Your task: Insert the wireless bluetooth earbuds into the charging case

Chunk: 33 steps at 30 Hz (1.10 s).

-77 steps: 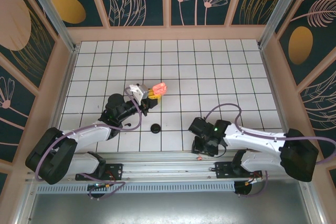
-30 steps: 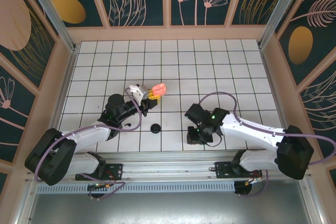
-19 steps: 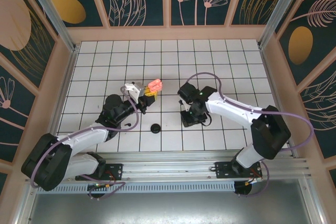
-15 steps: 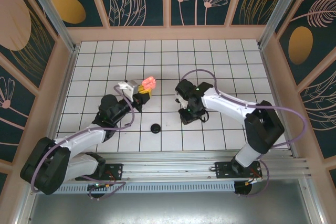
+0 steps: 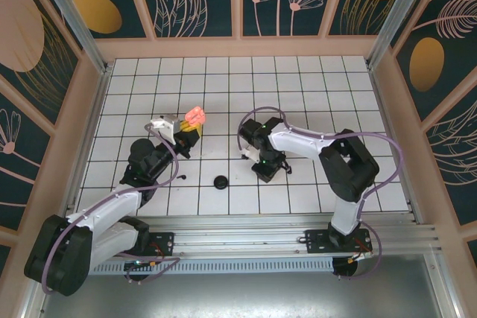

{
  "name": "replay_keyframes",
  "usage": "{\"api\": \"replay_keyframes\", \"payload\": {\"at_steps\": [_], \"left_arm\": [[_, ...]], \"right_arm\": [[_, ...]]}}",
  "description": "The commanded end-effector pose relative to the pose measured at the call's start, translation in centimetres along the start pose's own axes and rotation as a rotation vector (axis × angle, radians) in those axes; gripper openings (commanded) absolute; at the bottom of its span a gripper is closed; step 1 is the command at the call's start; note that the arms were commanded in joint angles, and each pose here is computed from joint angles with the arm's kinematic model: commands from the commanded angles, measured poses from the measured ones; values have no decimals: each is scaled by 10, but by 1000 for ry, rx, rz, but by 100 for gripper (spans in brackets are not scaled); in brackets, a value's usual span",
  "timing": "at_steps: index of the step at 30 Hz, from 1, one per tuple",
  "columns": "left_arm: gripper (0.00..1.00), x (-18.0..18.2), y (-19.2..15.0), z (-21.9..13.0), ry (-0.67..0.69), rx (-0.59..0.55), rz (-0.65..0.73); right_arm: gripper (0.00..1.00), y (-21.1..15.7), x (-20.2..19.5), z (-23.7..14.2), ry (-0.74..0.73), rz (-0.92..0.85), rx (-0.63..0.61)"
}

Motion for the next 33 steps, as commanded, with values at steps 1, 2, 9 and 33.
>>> {"api": "replay_keyframes", "payload": {"at_steps": [1, 2, 9, 33], "left_arm": [[9, 0, -1, -3, -1, 0, 14], [9, 0, 0, -2, -6, -2, 16], [9, -1, -1, -2, -14, 0, 24], [9, -1, -2, 0, -25, 10, 33]], "right_arm": [[23, -6, 3, 7, -11, -58, 58], [24, -6, 3, 9, -12, -58, 66], [31, -7, 4, 19, -23, -66, 87], [40, -41, 23, -34, 264, 1009, -156]]}}
Point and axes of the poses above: each hand's point on the last joint's axis, 136 mm out from that joint toward the fingers, its own z axis out along the fingers, its own x axis along the line the jaws close on, y = z × x, the point moved 8 cm from there along -z, back along the fingers, and after that the axes turned 3 degrees about z, right-handed, at the moved point
